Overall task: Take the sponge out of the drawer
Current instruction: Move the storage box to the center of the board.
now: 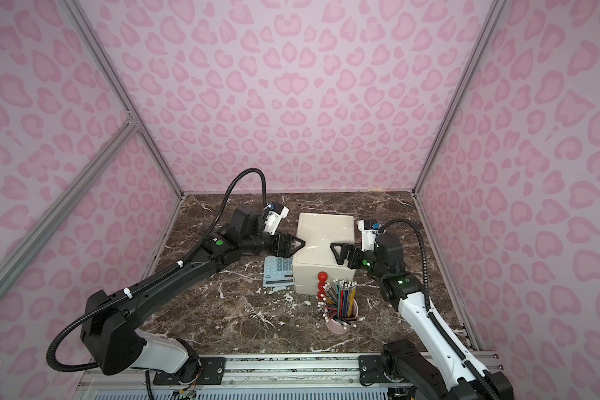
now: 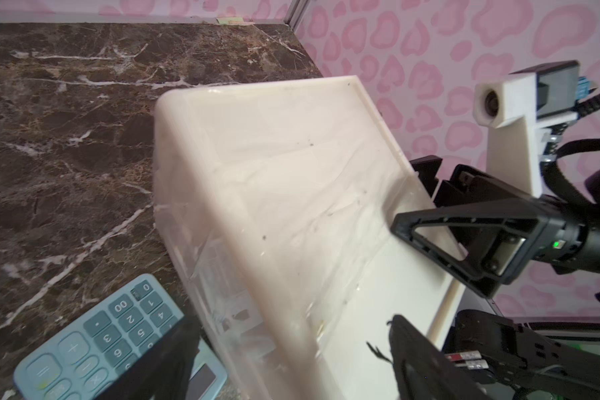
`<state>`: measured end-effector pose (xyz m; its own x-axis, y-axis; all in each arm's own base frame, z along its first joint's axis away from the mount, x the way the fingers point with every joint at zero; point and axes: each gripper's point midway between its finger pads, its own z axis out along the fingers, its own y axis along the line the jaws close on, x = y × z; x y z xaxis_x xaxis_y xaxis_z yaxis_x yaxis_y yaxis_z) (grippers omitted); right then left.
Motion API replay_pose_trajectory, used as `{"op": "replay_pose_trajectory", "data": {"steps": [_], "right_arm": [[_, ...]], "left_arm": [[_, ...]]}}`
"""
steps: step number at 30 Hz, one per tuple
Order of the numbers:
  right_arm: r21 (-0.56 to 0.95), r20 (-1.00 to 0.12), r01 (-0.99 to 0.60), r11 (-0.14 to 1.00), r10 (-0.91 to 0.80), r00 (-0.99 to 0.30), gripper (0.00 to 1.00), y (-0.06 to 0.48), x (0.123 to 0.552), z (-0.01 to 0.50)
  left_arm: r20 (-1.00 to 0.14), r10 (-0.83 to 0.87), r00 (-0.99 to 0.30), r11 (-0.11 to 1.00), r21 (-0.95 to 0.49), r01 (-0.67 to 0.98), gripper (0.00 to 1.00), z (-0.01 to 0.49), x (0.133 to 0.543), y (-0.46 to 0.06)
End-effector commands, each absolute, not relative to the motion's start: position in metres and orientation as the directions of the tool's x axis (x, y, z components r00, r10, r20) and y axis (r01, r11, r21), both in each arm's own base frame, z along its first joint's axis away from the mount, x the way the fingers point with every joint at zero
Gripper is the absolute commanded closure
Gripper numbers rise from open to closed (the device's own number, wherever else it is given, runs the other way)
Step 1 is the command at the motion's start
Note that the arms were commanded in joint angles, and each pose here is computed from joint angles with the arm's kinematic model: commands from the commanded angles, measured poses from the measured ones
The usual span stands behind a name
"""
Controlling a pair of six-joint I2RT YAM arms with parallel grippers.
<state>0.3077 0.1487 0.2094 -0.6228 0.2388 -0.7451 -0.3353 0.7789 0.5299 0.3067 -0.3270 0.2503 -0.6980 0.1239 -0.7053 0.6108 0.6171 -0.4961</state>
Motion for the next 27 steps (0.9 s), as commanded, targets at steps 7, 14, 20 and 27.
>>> {"op": "replay_pose_trajectory", "data": {"steps": [7, 14, 20, 27], "right_arm": [[0.569, -0.708, -0.415, 0.710, 0.165, -0.687, 0.01, 0.196, 0.312, 0.194], [0.573, -0.711, -0.472, 0.670, 0.120, -0.692, 0.01, 0.232, 0.328, 0.189], [0.602, -0.680, -0.537, 0.591, 0.028, -0.732, 0.01, 0.282, 0.350, 0.173], [0.596, -0.689, -0.582, 0.553, -0.021, -0.725, 0.01, 0.326, 0.383, 0.164]], "left_arm": [[-0.720, 0.142, -0.679, 0.683, -0.425, 0.594, 0.20, 0.246, 0.322, -0.319], [-0.681, 0.102, -0.725, 0.761, -0.416, 0.498, 0.26, 0.221, 0.343, -0.285], [-0.697, 0.083, -0.713, 0.801, -0.378, 0.463, 0.27, 0.219, 0.364, -0.261], [-0.694, 0.013, -0.719, 0.789, -0.435, 0.434, 0.30, 0.219, 0.403, -0.235]]}}
